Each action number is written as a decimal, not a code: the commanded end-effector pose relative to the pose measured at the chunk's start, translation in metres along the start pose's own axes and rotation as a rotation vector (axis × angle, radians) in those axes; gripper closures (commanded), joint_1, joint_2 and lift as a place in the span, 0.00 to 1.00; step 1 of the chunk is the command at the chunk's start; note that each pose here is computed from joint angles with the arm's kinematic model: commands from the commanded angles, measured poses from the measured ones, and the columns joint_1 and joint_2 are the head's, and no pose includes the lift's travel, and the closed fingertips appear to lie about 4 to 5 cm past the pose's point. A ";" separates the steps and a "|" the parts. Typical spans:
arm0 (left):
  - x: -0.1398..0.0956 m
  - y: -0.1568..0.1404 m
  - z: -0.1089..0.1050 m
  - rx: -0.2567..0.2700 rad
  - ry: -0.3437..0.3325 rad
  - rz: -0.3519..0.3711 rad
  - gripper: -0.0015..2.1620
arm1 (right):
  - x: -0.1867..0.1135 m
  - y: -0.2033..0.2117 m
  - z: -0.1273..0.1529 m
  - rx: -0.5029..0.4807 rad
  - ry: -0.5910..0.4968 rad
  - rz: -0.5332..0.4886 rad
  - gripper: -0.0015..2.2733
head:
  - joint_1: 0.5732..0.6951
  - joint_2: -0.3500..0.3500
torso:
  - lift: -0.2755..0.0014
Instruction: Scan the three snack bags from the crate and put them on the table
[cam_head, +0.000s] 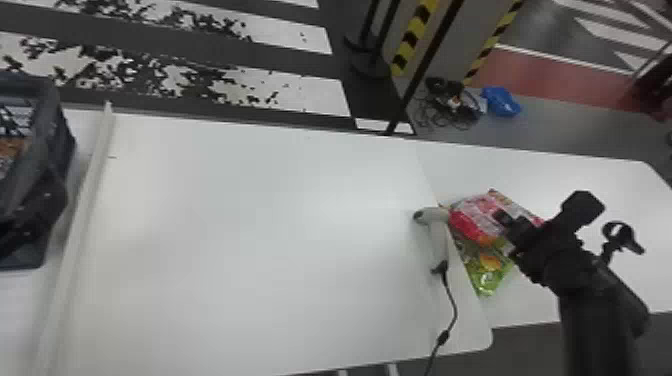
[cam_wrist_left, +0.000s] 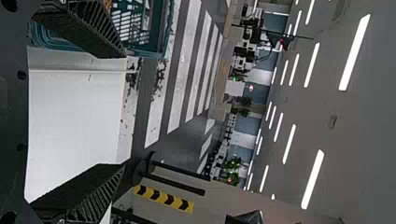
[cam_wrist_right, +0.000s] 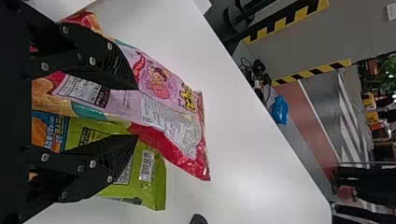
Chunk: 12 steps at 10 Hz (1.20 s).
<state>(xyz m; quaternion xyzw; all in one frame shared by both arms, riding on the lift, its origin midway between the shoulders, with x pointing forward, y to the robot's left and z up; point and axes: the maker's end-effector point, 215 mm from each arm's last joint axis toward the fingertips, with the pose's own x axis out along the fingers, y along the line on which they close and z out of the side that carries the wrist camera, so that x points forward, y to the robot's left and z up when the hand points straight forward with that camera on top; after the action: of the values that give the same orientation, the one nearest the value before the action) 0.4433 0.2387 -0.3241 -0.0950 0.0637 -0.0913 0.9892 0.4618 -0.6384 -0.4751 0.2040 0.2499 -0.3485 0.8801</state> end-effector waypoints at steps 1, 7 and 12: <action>0.001 -0.005 -0.001 -0.004 0.001 -0.006 0.01 | -0.037 0.026 0.019 -0.131 -0.102 0.036 0.03 | 1.00 0.00 | 0.66; -0.001 -0.012 -0.006 -0.007 0.005 -0.006 0.01 | -0.190 0.185 -0.063 -0.395 -0.182 0.422 0.04 | 1.00 0.05 | 0.66; -0.016 -0.021 -0.013 0.005 -0.019 0.027 0.01 | -0.313 0.318 -0.170 -0.369 -0.204 0.762 0.04 | 1.00 0.47 | 0.66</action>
<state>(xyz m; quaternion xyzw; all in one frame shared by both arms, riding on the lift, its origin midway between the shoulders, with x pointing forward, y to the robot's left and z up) 0.4247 0.2193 -0.3317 -0.0895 0.0562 -0.0777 0.9914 0.4446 -0.1939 -0.3715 0.0795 0.1333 0.0217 0.9876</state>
